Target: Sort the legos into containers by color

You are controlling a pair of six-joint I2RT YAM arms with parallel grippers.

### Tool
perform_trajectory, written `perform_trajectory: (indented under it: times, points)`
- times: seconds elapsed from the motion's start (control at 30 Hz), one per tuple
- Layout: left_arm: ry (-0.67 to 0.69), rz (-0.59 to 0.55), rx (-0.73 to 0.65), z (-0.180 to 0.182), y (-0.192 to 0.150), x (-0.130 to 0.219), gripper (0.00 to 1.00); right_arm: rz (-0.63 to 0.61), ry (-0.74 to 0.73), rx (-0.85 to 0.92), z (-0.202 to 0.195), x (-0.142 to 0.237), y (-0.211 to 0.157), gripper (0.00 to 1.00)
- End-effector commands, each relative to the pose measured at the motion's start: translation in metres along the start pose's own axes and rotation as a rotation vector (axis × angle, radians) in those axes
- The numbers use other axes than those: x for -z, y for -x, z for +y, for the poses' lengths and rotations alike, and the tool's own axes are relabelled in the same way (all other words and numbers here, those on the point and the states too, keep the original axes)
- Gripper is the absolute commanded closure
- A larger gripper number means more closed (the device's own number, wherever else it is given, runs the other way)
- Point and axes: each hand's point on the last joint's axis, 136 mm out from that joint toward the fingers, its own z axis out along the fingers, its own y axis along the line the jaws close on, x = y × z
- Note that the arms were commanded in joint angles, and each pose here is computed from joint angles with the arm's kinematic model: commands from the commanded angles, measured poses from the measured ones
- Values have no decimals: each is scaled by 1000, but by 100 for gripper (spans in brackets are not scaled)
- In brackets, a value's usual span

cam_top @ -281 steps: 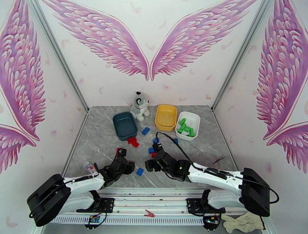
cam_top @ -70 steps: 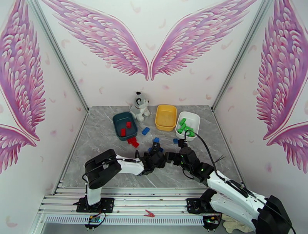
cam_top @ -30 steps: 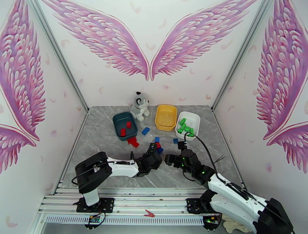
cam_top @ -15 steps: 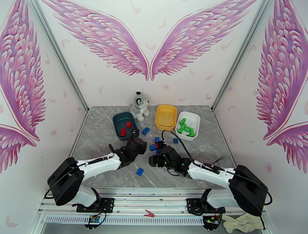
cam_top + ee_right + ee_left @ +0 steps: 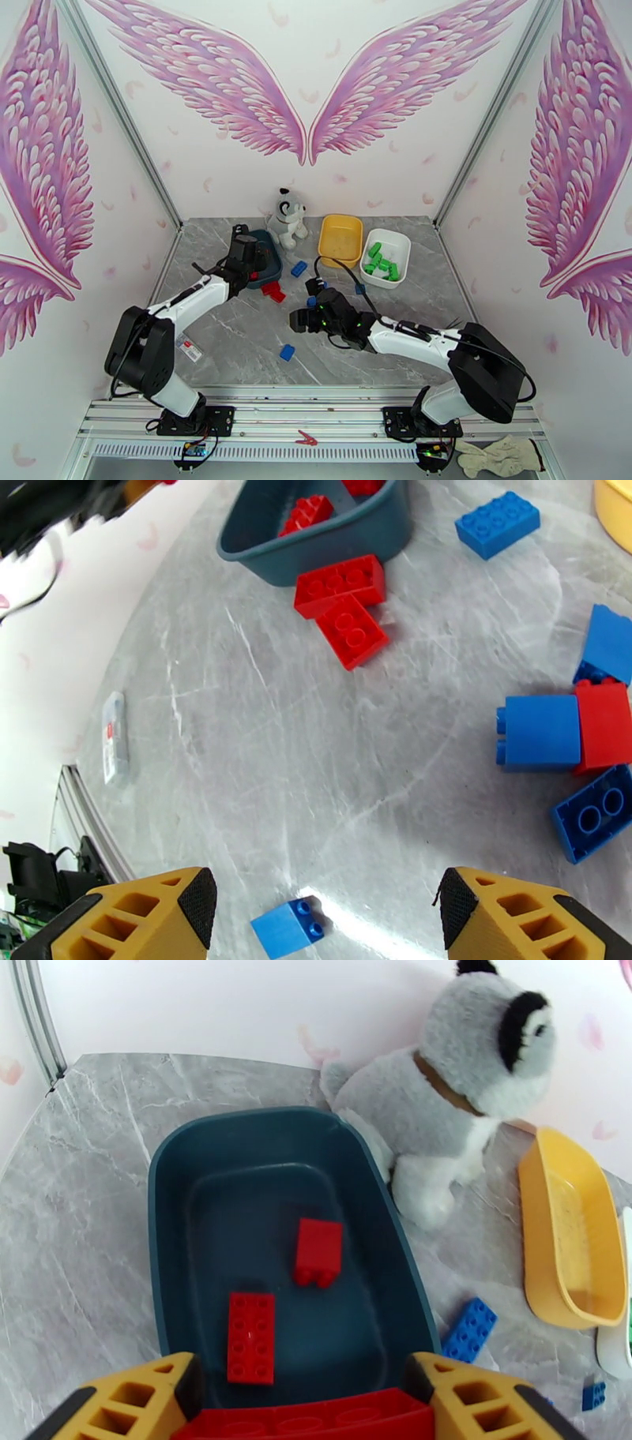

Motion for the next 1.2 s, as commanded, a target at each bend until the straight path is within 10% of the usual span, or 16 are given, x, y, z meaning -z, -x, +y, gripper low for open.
perform_trajectory:
  times: [0.0,0.17,0.73,1.17]
  points:
    - [-3,55,-31,-2,-1,-15,37,11,5,31,6,3,2,19]
    - [-8,27,-35,-4,6,-4,9,1,-28,41,-2,11,0,18]
    - [-128,15,-71,-39,-77,82,8,-62,-161,54,-35,52,-7,14]
    - [-227,162,-20,-64,-174,61,12,-62,-166,35,-43,55,-18,13]
